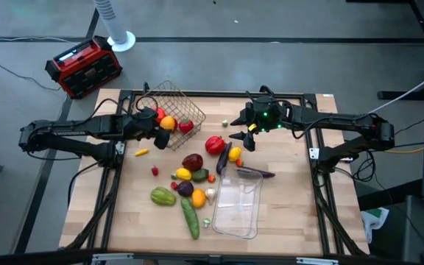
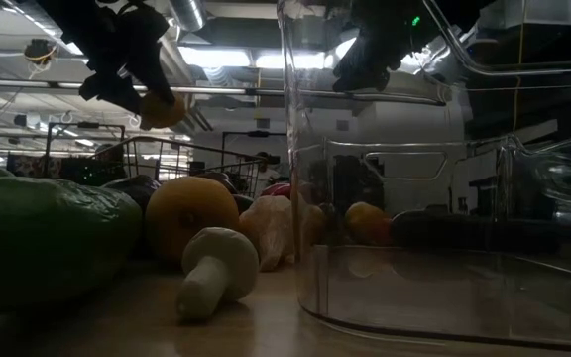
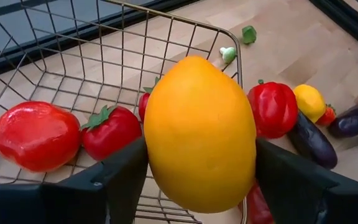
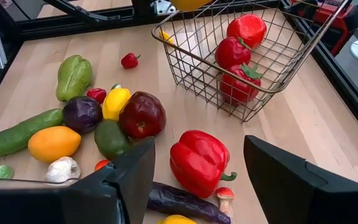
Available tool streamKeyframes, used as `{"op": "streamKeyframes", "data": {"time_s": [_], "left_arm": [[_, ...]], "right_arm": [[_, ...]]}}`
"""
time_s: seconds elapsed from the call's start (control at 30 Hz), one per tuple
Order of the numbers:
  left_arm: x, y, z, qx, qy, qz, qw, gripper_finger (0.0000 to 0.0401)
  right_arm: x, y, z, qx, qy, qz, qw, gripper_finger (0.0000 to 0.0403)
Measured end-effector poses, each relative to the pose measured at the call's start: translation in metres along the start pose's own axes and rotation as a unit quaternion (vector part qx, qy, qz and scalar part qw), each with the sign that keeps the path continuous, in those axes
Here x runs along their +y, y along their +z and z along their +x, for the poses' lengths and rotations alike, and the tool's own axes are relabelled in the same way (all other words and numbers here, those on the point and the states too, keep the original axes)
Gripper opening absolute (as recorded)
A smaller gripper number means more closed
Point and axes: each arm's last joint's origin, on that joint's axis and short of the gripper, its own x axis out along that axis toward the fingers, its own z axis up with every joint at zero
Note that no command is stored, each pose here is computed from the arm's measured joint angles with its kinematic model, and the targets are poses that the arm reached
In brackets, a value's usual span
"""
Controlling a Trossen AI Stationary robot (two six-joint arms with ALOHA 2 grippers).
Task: Sort produce into baskets
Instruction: Put the yellow lemon into the wire basket, then put the red apple into the wire basket
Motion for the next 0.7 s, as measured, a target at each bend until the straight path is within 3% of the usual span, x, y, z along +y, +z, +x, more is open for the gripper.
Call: {"op": "streamKeyframes", "data": {"time_s": [0.23, 0.5, 0.7], "left_arm": [[0.0, 0.0, 0.0, 0.0, 0.0, 0.001, 1.0, 0.0337], [0.0, 0.0, 0.0, -0.001, 0.002, 0.001, 1.0, 0.0358], [0.0, 0.0, 0.0, -0.001, 0.002, 0.004, 1.0, 0.0359]], "right_arm": [[0.002, 0.001, 0.0, -0.007, 0.043, -0.001, 0.999, 0.0241], [0.01, 0.0, 0.015, -0.005, 0.086, -0.008, 0.996, 0.0245], [0.028, -0.005, 0.045, -0.005, 0.123, -0.028, 0.992, 0.0307]]}}
